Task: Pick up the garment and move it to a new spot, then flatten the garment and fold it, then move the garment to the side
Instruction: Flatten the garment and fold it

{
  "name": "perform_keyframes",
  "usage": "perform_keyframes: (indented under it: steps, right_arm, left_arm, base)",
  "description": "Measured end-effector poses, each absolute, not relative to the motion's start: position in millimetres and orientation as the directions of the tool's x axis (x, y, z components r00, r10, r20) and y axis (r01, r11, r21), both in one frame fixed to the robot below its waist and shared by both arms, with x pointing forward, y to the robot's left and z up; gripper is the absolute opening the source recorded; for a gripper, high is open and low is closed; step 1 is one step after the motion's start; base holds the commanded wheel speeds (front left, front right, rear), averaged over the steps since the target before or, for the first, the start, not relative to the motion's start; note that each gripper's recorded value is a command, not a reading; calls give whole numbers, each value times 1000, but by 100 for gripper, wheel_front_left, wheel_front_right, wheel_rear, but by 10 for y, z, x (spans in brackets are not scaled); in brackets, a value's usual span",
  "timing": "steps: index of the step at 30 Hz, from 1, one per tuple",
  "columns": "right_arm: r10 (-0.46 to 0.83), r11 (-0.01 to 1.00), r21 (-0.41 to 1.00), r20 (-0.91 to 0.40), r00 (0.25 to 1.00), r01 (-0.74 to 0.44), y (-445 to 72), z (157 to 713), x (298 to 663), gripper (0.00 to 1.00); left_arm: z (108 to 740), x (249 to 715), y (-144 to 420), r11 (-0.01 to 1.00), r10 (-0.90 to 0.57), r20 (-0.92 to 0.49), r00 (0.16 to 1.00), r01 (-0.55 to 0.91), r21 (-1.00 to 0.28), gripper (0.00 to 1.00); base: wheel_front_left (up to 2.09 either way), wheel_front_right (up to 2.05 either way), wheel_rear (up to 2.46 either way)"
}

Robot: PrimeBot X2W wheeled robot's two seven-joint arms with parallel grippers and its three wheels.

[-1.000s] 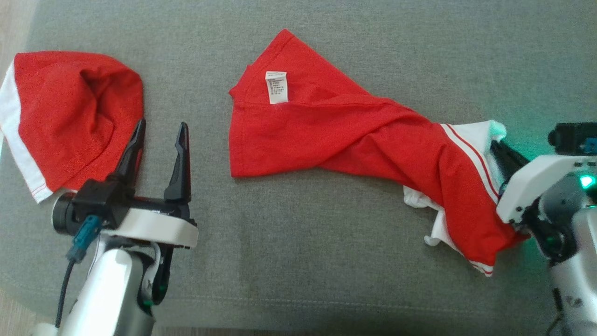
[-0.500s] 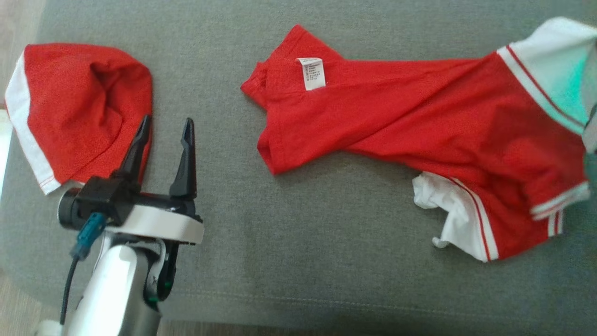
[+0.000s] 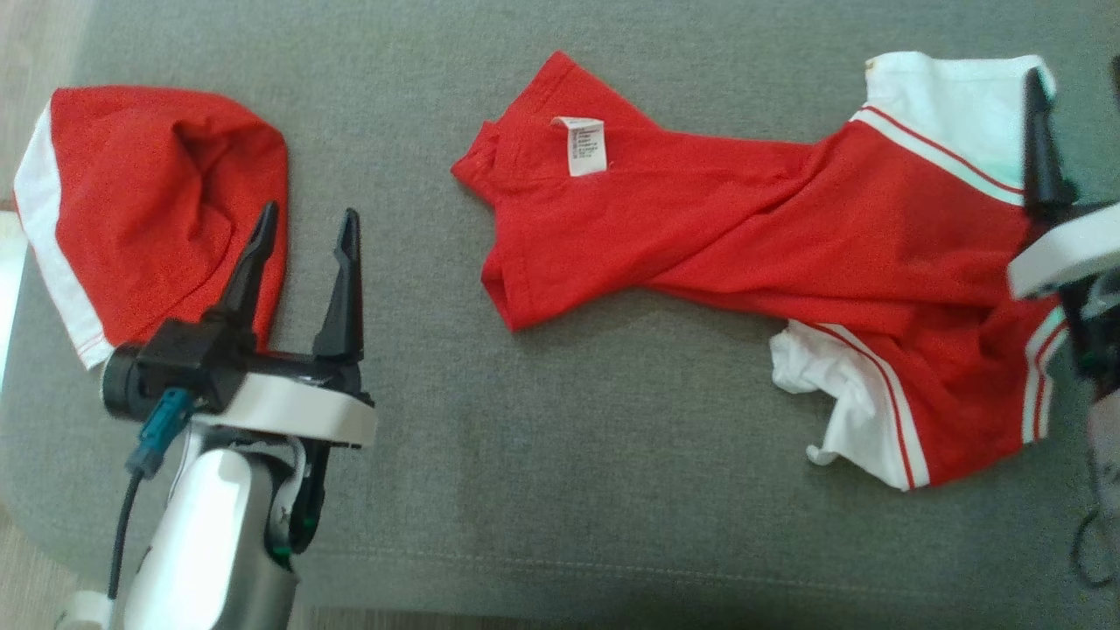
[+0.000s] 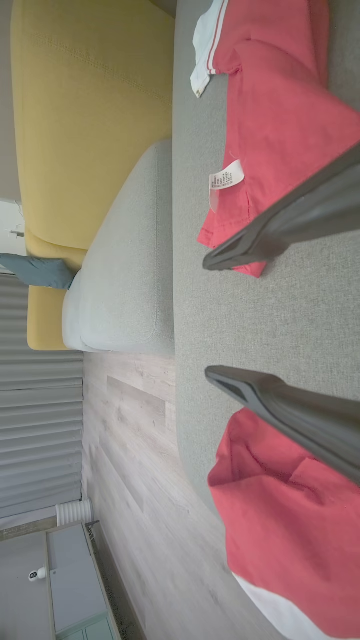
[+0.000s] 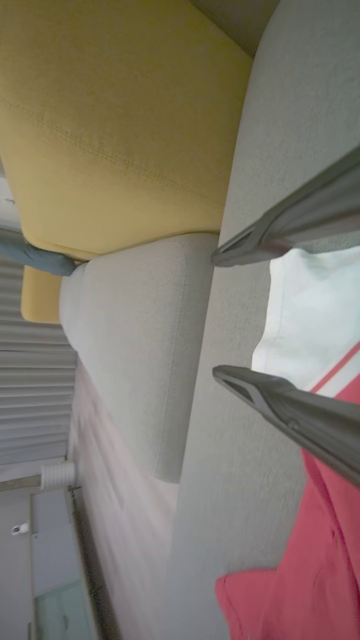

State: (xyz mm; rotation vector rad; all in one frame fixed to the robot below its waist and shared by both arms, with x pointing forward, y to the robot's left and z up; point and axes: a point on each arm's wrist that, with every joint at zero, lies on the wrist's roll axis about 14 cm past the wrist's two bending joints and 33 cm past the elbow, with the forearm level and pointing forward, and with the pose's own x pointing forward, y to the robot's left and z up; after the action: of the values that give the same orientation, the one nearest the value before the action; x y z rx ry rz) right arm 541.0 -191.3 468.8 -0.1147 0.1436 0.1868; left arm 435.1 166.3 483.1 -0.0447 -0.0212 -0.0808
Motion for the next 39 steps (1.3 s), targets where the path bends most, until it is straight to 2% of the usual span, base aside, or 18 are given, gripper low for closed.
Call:
perform_keyframes:
  steps: [5, 12, 19, 39]
  right_arm:
    - [200, 979, -19, -59, 978, -201, -1702, 4826, 5057, 100]
    - [168, 984, 74, -62, 984, -163, -1602, 4828, 4405, 100]
    - [133, 985, 116, -76, 988, -124, -1621, 4914, 3994, 100]
    - [134, 984, 132, -69, 989, -124, -1580, 4984, 4004, 100]
  left_arm:
    - [4893, 4307, 1669, 996, -77, 37, 996, 79, -42, 100]
    - [4950, 4175, 1618, 995, -92, 47, 995, 94, -38, 100]
    - [4979, 4073, 1581, 994, -101, 51, 994, 103, -33, 100]
    - [4946, 4076, 1594, 995, -99, 40, 994, 100, -27, 100]
  base:
    - [0, 0, 0]
    - [0, 0, 0]
    - [0, 0, 0]
    - [0, 0, 0]
